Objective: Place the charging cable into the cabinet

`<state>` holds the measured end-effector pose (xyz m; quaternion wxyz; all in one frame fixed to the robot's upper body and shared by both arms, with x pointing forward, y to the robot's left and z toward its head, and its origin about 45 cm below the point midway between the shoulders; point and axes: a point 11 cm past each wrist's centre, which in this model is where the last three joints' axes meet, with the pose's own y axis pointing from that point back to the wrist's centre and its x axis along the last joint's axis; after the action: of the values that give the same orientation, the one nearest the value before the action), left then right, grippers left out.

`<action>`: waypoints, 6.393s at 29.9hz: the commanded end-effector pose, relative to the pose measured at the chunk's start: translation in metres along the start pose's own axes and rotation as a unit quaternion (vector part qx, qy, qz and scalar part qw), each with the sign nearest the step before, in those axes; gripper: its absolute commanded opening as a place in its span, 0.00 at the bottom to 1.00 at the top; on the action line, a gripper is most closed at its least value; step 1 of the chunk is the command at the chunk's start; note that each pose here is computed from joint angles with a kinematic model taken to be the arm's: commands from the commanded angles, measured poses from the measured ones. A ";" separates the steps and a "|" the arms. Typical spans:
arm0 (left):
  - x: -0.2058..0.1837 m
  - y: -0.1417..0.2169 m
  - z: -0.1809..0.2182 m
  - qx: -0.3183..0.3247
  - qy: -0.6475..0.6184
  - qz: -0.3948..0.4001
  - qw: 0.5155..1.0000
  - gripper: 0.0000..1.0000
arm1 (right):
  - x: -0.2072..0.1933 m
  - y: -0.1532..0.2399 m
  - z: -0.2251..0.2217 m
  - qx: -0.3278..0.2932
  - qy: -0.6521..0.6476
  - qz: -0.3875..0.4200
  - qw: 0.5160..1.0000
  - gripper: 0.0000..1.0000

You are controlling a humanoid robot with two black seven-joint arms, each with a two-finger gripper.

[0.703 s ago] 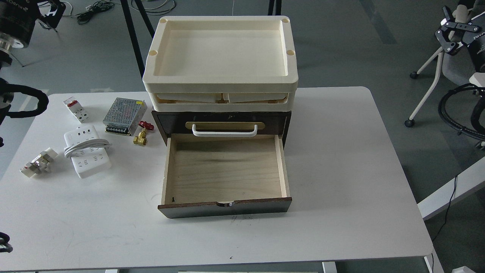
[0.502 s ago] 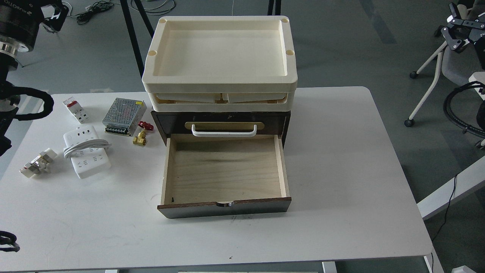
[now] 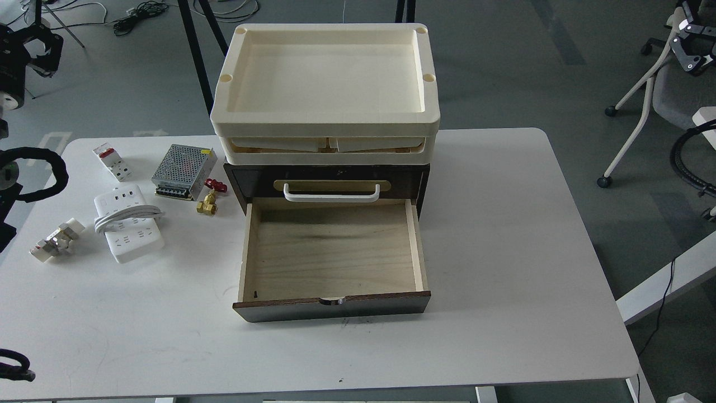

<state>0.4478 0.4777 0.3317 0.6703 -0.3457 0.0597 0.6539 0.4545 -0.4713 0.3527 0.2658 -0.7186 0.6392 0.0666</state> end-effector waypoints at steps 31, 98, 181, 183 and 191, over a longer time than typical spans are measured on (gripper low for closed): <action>-0.016 0.124 0.007 0.373 -0.758 -0.514 0.148 0.98 | 0.043 0.034 -0.010 -0.004 0.022 0.052 0.998 1.00; 0.100 0.138 -0.106 0.434 -0.751 -0.486 0.104 0.42 | 0.082 0.065 -0.005 -0.013 0.039 0.110 0.993 1.00; -0.165 0.201 -0.113 0.293 -0.452 -0.601 0.591 0.01 | 0.112 0.091 -0.009 -0.006 0.064 0.156 0.986 1.00; -0.159 0.199 -0.118 0.294 -0.460 -0.599 0.585 0.01 | 0.112 0.092 -0.008 -0.007 0.064 0.157 0.985 1.00; -0.127 0.206 -0.154 0.325 -0.474 -0.590 0.567 0.01 | 0.113 0.092 -0.008 -0.007 0.064 0.158 0.985 1.00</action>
<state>0.2988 0.2666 0.2196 0.9068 0.2862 -0.2842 0.1222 0.3843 -0.5784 0.2830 0.2053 -0.6134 0.7597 0.0660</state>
